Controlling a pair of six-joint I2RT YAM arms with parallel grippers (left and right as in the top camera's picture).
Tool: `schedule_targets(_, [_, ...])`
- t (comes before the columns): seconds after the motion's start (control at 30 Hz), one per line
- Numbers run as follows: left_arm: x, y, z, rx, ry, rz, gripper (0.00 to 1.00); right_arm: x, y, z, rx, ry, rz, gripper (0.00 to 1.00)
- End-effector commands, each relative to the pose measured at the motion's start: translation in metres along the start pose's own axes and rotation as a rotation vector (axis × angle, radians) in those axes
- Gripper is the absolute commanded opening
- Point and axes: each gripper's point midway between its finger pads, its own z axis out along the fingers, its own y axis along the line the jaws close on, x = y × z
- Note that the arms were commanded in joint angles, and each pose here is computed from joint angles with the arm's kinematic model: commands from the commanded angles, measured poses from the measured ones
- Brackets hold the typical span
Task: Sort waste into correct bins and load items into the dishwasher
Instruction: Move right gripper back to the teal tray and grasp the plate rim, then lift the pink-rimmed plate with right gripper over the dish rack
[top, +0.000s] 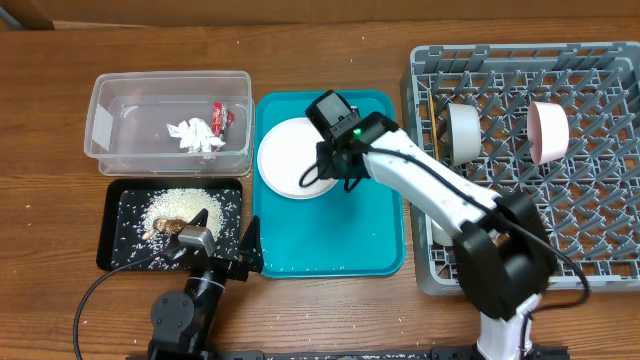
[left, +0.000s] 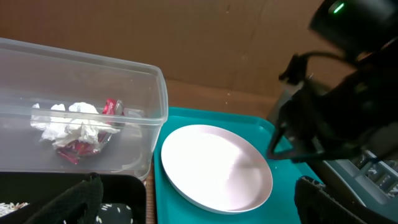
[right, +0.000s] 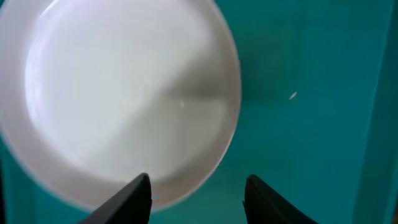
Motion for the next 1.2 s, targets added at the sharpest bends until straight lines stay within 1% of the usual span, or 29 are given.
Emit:
schedule_targets(0.0, [0.000,-0.001,0.000,0.010,-0.004,-0.003,1.00,-0.012,-0.011,0.022,-0.013,0.012,0.140,0.50])
schedule_targets(0.03, [0.000,-0.001,0.000,0.011,-0.004,-0.003,1.00,-0.010,-0.009,0.029,-0.038,0.036,0.148,0.50])
schedule_targets(0.07, [0.000,-0.001,0.000,0.010,-0.004,-0.003,1.00,-0.007,-0.007,0.037,-0.063,0.065,0.156,0.45])
schedule_targets(0.1, [0.000,-0.001,0.000,0.011,-0.004,-0.003,1.00,-0.004,-0.006,0.045,-0.078,0.089,0.162,0.37])
schedule_targets(0.13, [0.000,-0.001,0.000,0.011,-0.004,-0.003,1.00,-0.001,-0.006,0.051,-0.086,0.108,0.166,0.24])
schedule_targets(0.17, [0.000,-0.001,0.000,0.010,-0.004,-0.003,1.00,0.001,-0.006,0.055,-0.089,0.121,0.169,0.16])
schedule_targets(0.2, [0.000,-0.001,0.000,0.010,-0.004,-0.003,1.00,0.001,-0.007,0.055,-0.089,0.125,0.173,0.11])
schedule_targets(0.3, [0.000,-0.001,0.000,0.010,-0.004,-0.003,1.00,-0.005,-0.009,0.047,-0.094,0.107,0.165,0.04])
schedule_targets(0.4, [0.000,-0.001,0.000,0.010,-0.004,-0.003,1.00,-0.016,-0.016,0.024,-0.065,0.048,0.164,0.04])
schedule_targets(0.47, [0.000,-0.001,0.000,0.011,-0.004,-0.003,1.00,-0.026,-0.023,-0.001,-0.038,-0.015,0.165,0.04])
schedule_targets(0.53, [0.000,-0.001,0.000,0.010,-0.004,-0.003,1.00,-0.039,-0.030,-0.036,-0.017,-0.103,0.170,0.04])
schedule_targets(0.67, [0.000,-0.001,0.000,0.010,-0.004,-0.003,1.00,-0.063,-0.063,-0.131,0.070,-0.355,0.206,0.04])
schedule_targets(0.8, [0.000,-0.001,0.000,0.011,-0.004,-0.003,1.00,-0.069,-0.127,-0.234,0.294,-0.651,0.293,0.04])
schedule_targets(0.9, [0.000,-0.001,0.000,0.011,-0.004,-0.003,1.00,-0.056,-0.180,-0.299,0.517,-0.820,0.367,0.04])
schedule_targets(1.0, [0.000,-0.001,0.000,0.011,-0.004,-0.003,1.00,-0.041,-0.222,-0.334,0.709,-0.885,0.420,0.04])
schedule_targets(1.1, [0.000,-0.001,0.000,0.011,-0.004,-0.003,1.00,-0.033,-0.254,-0.342,0.848,-0.863,0.452,0.04])
schedule_targets(1.17, [0.000,-0.001,0.000,0.010,-0.004,-0.003,1.00,-0.032,-0.271,-0.338,0.893,-0.826,0.482,0.04])
